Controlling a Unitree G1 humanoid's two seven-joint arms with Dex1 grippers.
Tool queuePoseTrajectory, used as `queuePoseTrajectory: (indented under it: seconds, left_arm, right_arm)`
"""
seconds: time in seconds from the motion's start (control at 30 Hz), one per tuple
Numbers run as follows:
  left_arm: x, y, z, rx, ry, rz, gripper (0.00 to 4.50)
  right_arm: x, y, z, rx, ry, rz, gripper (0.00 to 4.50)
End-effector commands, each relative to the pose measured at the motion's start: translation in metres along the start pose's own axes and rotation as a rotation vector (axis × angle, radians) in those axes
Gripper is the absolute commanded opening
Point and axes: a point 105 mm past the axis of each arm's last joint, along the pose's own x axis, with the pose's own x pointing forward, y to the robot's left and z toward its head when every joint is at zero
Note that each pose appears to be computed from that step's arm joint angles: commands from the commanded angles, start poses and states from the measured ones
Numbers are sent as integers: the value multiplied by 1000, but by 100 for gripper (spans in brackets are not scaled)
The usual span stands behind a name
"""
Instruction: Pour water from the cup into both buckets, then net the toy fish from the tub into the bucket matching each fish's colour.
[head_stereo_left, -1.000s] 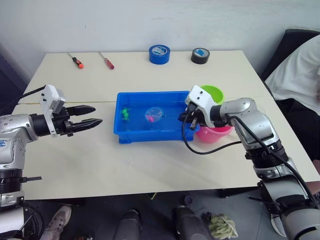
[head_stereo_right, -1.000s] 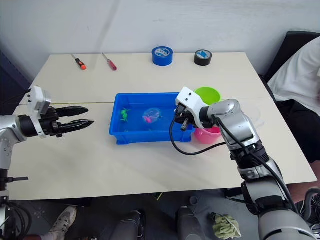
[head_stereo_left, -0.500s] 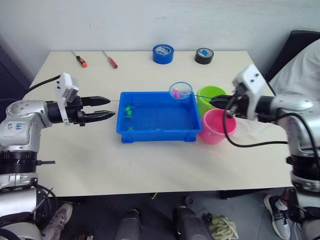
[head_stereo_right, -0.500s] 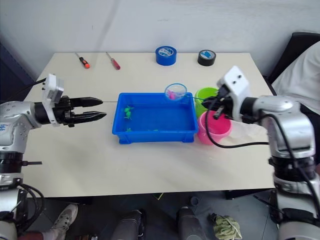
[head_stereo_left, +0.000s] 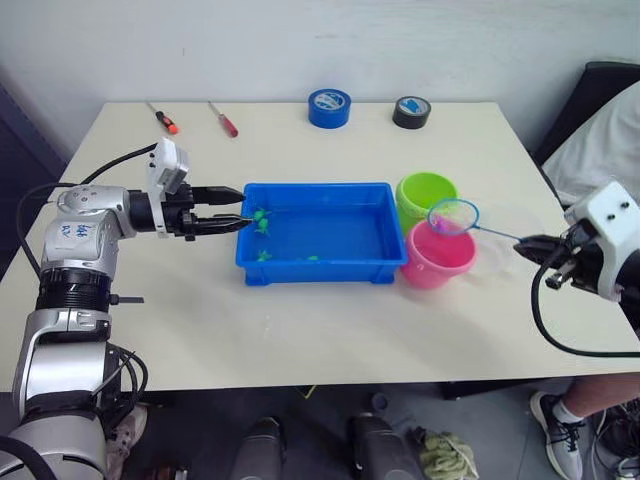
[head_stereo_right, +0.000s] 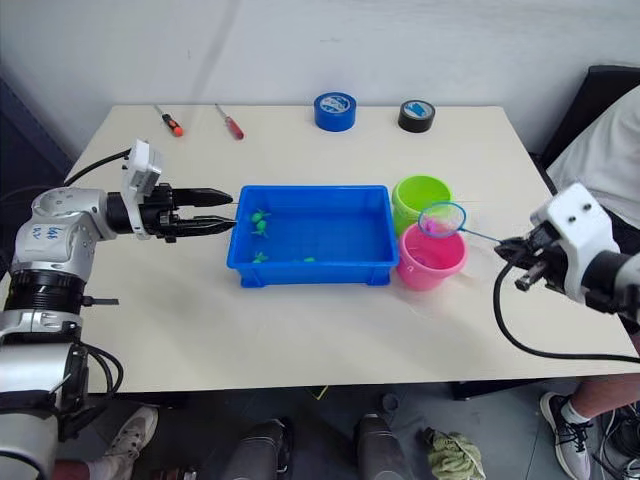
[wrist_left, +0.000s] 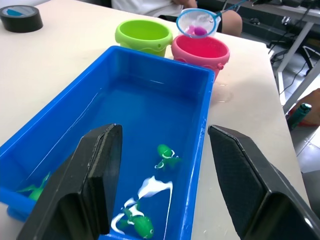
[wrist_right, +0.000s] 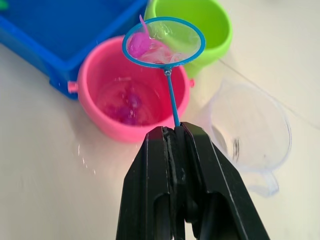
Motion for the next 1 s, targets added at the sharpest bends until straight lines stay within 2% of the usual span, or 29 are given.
queuePoseTrajectory:
  seconds: [0.03,0.23,0.37,0.7,1.0]
  left_arm:
    - [-1,2,12,47,-14,-8,303]
    - [-1,4,11,47,-10,-12,303]
    - [-1,5,10,46,-7,-11,303]
    - [1,4,7,43,-10,-19,303]
    - [-1,3,5,40,-9,-16,303]
  right_arm:
    - [-5,-6,9,-130,-14,-91,0]
    - [0,-5,2,-355,21,-168,0]
    - [-3,-2,-2,-640,62,-194,0]
    - [-7,-2,2,-1080,29,-335,0]
    - [-7,-2,-6,-1294,32,-388,0]
